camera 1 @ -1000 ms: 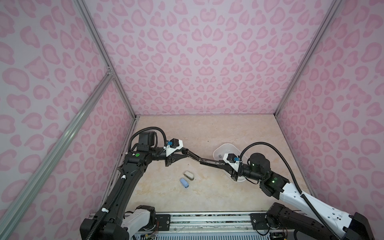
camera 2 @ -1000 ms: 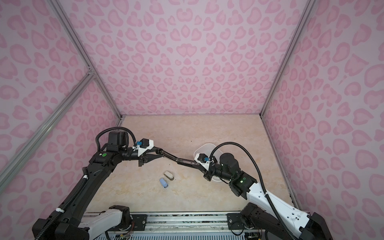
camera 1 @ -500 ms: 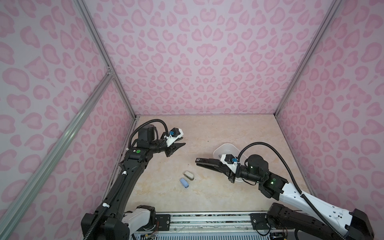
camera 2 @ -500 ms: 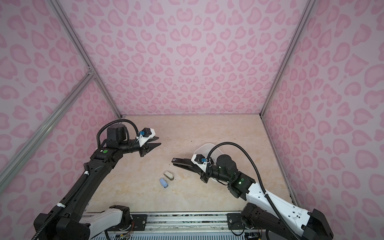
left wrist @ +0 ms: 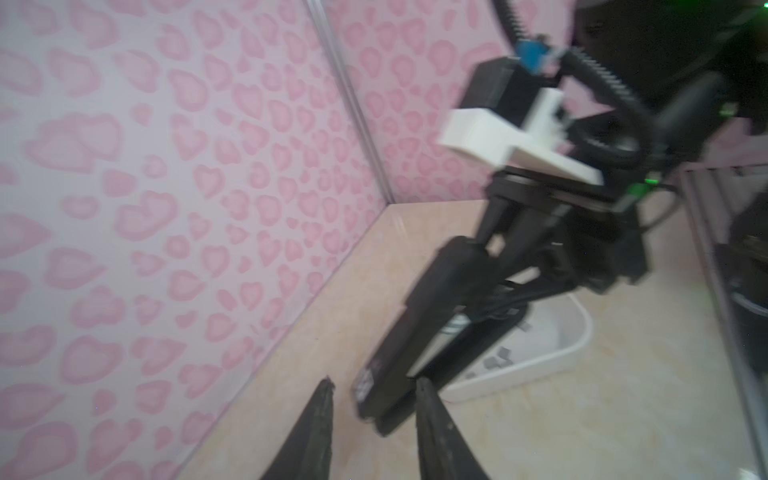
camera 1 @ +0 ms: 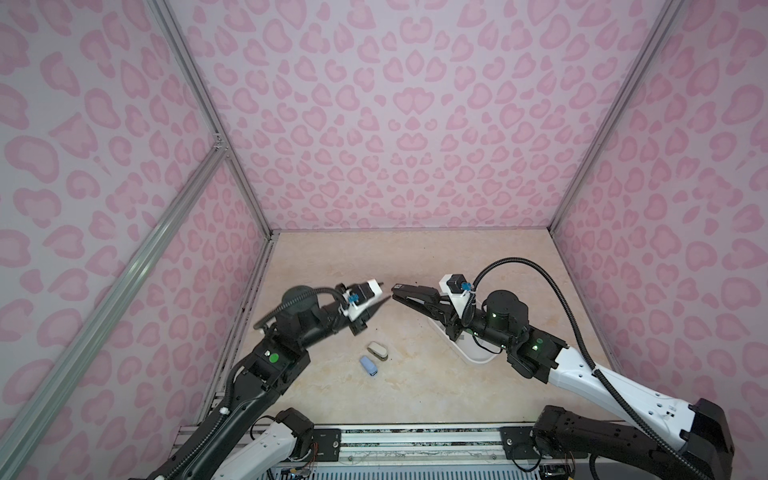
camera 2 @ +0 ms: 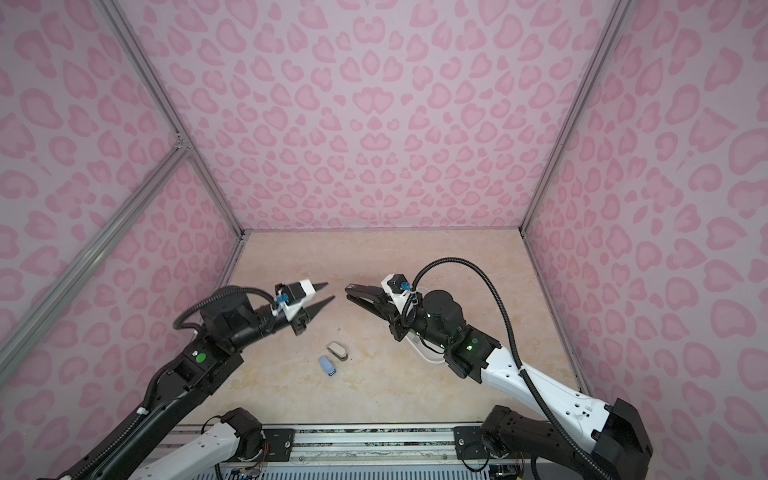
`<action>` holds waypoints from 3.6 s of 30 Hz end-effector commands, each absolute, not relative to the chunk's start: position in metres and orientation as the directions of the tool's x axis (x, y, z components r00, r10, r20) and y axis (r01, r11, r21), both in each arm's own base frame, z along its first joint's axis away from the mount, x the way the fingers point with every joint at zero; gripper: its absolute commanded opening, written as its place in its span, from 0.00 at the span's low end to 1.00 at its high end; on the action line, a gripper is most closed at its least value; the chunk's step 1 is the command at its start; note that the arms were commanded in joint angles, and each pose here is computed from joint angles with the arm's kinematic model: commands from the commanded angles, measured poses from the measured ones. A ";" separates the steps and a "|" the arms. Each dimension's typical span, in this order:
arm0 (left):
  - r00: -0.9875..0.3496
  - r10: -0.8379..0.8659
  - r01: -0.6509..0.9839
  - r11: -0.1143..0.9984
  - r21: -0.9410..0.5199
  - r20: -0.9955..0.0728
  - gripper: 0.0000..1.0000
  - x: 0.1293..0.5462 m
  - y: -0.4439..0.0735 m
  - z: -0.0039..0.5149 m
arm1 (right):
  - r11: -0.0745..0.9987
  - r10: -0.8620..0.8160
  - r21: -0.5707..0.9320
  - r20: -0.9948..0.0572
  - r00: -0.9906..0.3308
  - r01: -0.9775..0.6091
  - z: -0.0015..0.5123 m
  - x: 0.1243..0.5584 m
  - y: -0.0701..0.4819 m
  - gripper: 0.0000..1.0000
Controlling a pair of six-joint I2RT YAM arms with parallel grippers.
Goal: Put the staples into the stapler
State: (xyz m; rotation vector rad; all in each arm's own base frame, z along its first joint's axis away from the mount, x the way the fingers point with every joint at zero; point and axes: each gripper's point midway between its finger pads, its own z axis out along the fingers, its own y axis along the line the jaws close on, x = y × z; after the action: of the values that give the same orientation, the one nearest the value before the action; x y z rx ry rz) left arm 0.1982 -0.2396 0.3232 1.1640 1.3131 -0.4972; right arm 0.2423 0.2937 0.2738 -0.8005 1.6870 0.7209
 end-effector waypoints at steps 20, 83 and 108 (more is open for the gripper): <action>0.256 0.454 0.739 0.477 0.476 -0.853 0.43 0.229 -0.276 0.288 | 0.454 -0.090 0.092 -0.985 -0.149 -0.886 0.285 0.210 0.324 0.00; -0.180 0.226 0.520 0.848 0.102 -0.957 0.42 0.352 -0.174 0.280 | 0.698 0.068 0.241 -0.960 -0.272 -0.675 0.263 0.243 0.242 0.00; -0.288 -0.182 0.357 0.891 -0.282 -0.940 0.58 0.307 -0.134 0.307 | 0.766 0.076 0.211 -0.968 -0.240 -0.607 0.227 0.233 0.269 0.00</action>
State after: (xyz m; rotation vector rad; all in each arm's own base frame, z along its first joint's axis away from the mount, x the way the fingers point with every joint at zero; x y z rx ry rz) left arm 0.3122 -0.1453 0.3124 0.2684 1.7516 -0.4861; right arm 0.2113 0.2743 0.2015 -0.5821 1.8091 0.7230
